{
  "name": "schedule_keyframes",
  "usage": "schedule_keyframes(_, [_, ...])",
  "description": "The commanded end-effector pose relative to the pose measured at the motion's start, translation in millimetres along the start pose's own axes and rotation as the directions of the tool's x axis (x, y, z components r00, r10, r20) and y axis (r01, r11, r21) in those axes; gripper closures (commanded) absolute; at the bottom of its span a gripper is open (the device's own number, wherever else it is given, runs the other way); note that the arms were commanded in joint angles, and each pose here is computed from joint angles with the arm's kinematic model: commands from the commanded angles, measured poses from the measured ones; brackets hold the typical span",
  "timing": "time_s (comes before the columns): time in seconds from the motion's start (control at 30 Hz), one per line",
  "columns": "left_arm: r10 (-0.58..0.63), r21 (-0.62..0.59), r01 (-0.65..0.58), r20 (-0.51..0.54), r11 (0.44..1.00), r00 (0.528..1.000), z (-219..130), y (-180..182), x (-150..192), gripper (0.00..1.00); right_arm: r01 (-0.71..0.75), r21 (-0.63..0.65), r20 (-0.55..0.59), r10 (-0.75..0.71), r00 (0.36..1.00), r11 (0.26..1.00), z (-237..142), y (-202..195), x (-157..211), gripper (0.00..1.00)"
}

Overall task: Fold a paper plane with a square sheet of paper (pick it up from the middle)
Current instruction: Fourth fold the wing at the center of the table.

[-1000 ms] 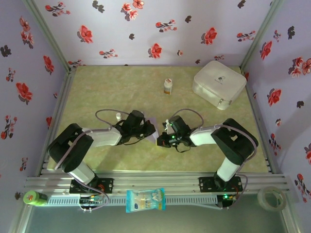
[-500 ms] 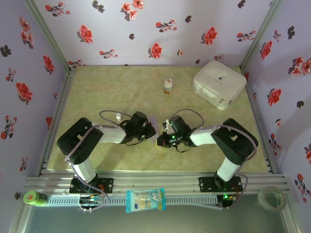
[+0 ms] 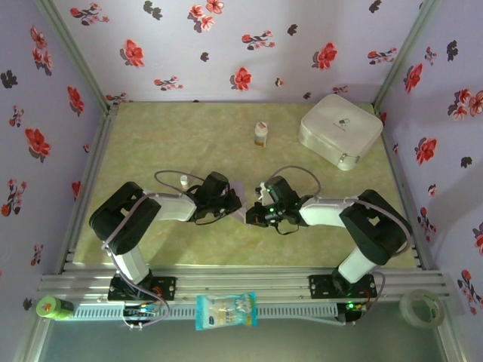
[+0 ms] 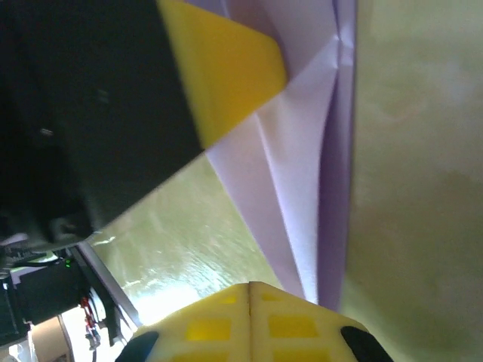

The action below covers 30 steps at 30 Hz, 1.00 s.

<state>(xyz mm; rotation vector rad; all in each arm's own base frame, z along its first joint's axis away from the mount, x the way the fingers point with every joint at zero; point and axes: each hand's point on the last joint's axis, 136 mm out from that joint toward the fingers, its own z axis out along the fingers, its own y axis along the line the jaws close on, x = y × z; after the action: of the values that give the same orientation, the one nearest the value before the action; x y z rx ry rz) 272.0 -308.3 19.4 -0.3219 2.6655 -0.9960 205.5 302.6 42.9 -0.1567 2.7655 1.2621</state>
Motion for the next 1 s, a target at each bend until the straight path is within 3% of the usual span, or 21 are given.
schedule_keyframes(0.0, [0.011,-0.067,-0.011,0.0,0.998,1.0,5,18,-1,1.0,-0.012,-0.011,-0.003,0.012,1.0,1.0,-1,10,-9,0.95])
schedule_keyframes(0.2, [0.013,-0.062,-0.013,-0.002,0.998,1.0,5,17,-1,1.0,-0.034,0.0,-0.02,0.034,0.999,0.999,11,4,-13,0.95])
schedule_keyframes(0.43, [0.006,-0.059,-0.006,-0.001,0.998,1.0,6,17,-1,1.0,-0.065,0.084,-0.103,0.074,0.992,0.994,14,-36,25,0.95])
schedule_keyframes(0.77, [-0.011,-0.058,0.011,0.0,0.998,1.0,7,20,0,1.0,-0.085,0.072,-0.131,0.094,0.987,0.994,-2,-48,57,0.96])
schedule_keyframes(0.97, [-0.019,-0.049,0.019,0.001,0.999,1.0,6,19,1,1.0,-0.047,-0.042,-0.036,0.046,0.998,0.998,-25,0,30,0.96])
